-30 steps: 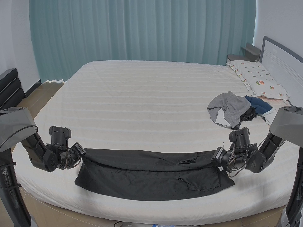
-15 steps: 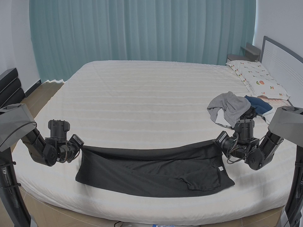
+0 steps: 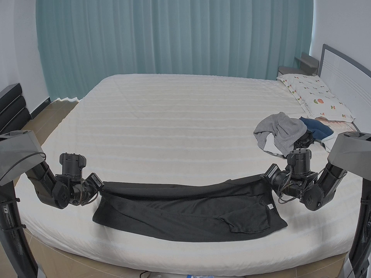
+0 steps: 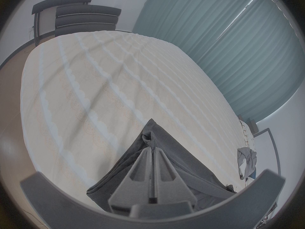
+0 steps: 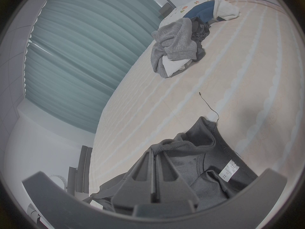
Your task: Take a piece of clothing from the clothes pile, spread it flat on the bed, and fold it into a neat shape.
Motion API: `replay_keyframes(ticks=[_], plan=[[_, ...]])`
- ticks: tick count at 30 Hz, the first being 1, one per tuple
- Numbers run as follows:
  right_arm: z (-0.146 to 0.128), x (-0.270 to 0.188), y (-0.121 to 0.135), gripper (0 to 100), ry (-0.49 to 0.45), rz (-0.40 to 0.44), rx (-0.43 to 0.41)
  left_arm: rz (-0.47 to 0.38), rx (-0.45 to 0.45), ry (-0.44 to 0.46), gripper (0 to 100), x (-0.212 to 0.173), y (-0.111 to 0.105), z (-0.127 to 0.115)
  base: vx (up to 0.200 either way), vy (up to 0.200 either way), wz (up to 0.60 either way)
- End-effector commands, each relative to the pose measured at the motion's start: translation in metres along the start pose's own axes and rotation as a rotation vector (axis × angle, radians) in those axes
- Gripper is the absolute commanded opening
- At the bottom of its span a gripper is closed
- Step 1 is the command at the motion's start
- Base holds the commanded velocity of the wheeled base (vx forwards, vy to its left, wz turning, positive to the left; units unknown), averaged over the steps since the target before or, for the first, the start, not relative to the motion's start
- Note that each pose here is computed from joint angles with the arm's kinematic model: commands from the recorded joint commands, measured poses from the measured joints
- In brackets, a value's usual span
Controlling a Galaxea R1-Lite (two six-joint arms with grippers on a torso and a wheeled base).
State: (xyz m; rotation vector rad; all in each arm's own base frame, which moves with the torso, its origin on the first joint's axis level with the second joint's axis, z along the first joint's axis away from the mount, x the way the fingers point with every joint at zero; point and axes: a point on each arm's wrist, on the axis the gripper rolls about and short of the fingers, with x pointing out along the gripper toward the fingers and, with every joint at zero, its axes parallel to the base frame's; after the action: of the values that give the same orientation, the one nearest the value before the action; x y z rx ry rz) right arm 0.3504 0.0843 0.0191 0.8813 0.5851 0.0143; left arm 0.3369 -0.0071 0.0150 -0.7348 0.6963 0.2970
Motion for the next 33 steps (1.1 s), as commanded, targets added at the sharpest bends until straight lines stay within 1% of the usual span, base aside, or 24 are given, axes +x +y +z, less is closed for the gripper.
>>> replay_keyframes(ticks=[1,6,9,12,15,19,22,23,33], plan=[[-0.001,0.001,0.0,0,0.004,0.001,0.001,0.003,0.002,0.004,100,0.002,0.001,-0.002,0.0,0.0,0.0],[-0.001,0.001,0.0,0,0.006,0.002,0.001,0.013,0.006,0.011,100,0.004,0.003,-0.003,0.0,0.0,0.0],[-0.001,0.001,0.0,0,0.006,0.002,0.001,0.025,0.037,0.025,100,0.008,0.006,-0.006,0.0,0.0,0.0],[-0.001,0.0,-0.001,0,0.007,0.001,0.002,0.03,0.045,0.029,100,0.011,0.007,-0.008,0.0,0.0,0.0],[-0.002,0.0,0.0,0,0.008,0.001,0.001,0.023,0.042,0.023,100,0.014,0.005,-0.006,0.0,0.0,0.0],[-0.003,0.001,0.0,0,0.011,0.002,0.0,-0.004,0.037,-0.018,100,0.019,-0.003,0.003,0.0,0.0,0.0],[-0.003,0.0,0.0,0,0.01,0.003,0.0,-0.02,0.038,-0.032,100,0.02,-0.008,0.007,0.0,0.0,0.0],[-0.003,0.0,0.0,0,0.01,0.003,0.0,-0.025,0.038,-0.032,0,0.02,-0.01,0.007,0.0,0.0,0.0],[-0.003,0.0,0.0,0,0.01,0.003,0.0,-0.011,0.076,0.003,0,0.027,-0.01,-0.004,0.0,0.0,0.0]])
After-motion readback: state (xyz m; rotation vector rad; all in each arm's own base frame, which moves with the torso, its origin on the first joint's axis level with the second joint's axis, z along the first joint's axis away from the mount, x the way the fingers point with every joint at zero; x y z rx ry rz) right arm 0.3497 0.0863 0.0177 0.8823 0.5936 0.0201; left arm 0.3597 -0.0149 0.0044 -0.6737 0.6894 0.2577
